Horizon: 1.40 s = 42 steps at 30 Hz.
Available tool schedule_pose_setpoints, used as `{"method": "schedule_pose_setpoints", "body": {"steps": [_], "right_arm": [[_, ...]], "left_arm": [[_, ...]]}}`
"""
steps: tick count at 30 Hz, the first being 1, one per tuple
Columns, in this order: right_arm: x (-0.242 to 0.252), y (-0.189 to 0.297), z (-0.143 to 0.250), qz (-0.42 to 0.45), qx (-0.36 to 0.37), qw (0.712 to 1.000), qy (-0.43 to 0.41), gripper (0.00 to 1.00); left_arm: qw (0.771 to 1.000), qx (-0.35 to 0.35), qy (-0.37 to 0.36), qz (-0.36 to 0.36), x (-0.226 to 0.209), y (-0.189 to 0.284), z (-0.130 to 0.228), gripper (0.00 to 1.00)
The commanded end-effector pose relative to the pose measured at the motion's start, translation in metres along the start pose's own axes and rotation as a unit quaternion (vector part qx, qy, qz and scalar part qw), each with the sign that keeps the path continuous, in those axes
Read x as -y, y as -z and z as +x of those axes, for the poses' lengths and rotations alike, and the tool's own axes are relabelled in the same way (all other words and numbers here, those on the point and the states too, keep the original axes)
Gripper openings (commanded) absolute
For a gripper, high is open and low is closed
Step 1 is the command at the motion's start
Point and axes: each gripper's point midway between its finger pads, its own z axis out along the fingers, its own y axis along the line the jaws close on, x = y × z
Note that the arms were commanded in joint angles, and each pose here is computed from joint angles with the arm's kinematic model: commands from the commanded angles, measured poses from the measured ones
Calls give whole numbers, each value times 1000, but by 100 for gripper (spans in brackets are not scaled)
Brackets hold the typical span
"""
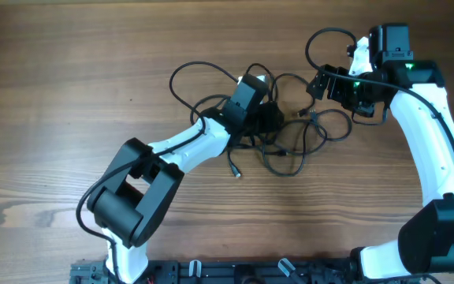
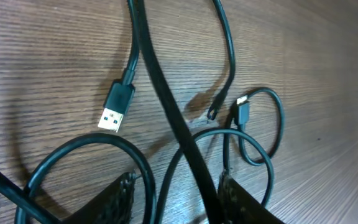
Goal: Untangle cables
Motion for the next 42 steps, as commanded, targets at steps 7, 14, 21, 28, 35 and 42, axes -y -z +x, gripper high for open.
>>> {"method": "schedule_pose_setpoints", "body": {"steps": [7, 14, 21, 28, 35, 42], "right_arm": [[-6, 12, -9, -1, 23, 1000, 19, 99], [-6, 12, -9, -1, 23, 999, 32, 98], [-27, 13, 0, -63, 2, 996, 65, 90], [-38, 15, 9, -100, -14, 992, 82, 90], [-84, 33, 24, -245, -30, 956, 156, 88], [-149, 50, 56, -369, -48, 896, 242, 86]], "left_arm": [[1000, 0, -1, -7, -3, -4, 1, 14], [995, -28, 40, 88, 16, 81, -31, 4], [968, 70, 41, 237, 72, 256, -78, 4], [886, 263, 45, 380, 132, 439, -104, 4], [922, 268, 185, 207, 53, 380, -105, 4], [909, 276, 223, 220, 43, 352, -144, 4]]}}
